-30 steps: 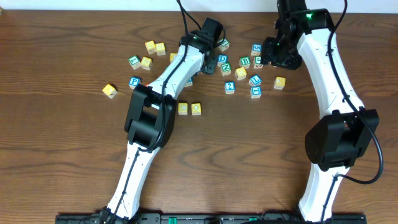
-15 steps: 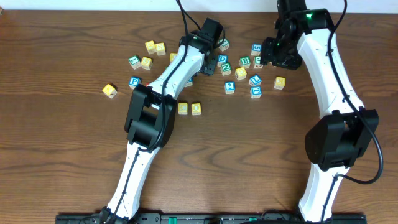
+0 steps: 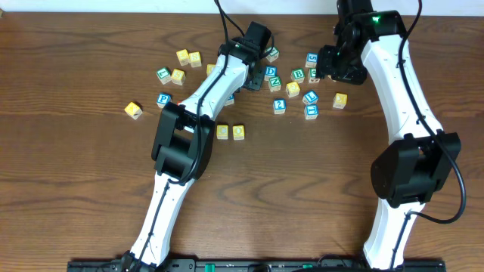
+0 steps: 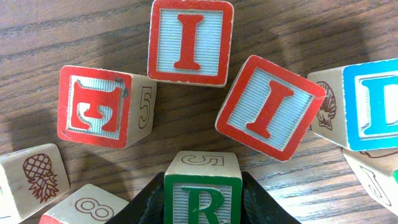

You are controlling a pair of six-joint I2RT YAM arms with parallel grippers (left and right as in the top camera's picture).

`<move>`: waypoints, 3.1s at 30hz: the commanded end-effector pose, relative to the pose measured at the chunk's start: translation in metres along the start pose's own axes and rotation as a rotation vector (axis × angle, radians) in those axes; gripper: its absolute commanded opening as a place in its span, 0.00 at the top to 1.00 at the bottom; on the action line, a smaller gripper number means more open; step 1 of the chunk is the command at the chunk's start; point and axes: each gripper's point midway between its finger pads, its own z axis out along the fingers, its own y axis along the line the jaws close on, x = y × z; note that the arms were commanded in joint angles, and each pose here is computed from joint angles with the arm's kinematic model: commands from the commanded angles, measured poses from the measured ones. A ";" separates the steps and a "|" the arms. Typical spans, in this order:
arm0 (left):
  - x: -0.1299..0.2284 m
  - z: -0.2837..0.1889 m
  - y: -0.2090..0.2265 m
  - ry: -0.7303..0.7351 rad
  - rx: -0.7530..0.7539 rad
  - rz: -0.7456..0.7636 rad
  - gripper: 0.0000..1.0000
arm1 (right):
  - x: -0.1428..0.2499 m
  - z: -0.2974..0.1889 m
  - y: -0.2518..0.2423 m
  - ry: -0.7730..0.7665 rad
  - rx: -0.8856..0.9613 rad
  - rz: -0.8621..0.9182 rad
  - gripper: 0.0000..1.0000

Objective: Spell out CORL

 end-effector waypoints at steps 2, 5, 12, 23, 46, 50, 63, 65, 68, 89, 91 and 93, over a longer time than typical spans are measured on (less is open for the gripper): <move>-0.014 -0.035 0.005 -0.046 0.011 -0.023 0.68 | -0.006 -0.017 0.000 -0.046 -0.006 -0.006 0.35; -0.017 -0.068 0.009 -0.055 0.016 -0.101 0.68 | -0.007 -0.017 -0.002 -0.048 0.003 -0.005 0.34; 0.019 -0.146 -0.005 0.058 0.065 -0.320 0.72 | -0.009 -0.017 -0.004 -0.056 0.015 -0.004 0.33; 0.101 -0.125 -0.065 0.279 -0.007 -0.323 0.73 | -0.011 -0.017 -0.003 -0.065 0.011 -0.004 0.29; 0.134 -0.055 -0.059 0.257 -0.046 -0.380 0.73 | -0.010 -0.017 -0.003 -0.062 0.009 0.018 0.27; 0.134 -0.055 -0.059 0.257 -0.046 -0.380 0.64 | -0.010 -0.017 -0.003 -0.062 0.007 0.018 0.27; 0.108 -0.073 -0.057 0.191 -0.004 -0.304 0.64 | -0.011 -0.017 -0.002 -0.066 0.006 0.017 0.26; 0.083 -0.097 -0.049 0.116 0.024 -0.303 0.63 | -0.012 -0.017 -0.002 -0.069 0.005 0.018 0.26; 0.054 -0.141 -0.023 -0.003 0.050 -0.346 0.63 | -0.012 -0.015 -0.002 -0.068 0.005 0.017 0.26; 0.088 -0.261 0.214 -0.146 -0.139 -0.777 0.62 | 0.019 0.117 0.007 0.186 0.046 -0.461 0.36; 0.089 -0.260 0.214 -0.140 -0.139 -0.777 0.62 | 0.020 0.129 0.006 0.200 0.047 -0.476 0.36; 0.089 -0.258 0.214 -0.135 -0.139 -0.777 0.62 | 0.021 0.139 0.006 0.204 0.046 -0.482 0.38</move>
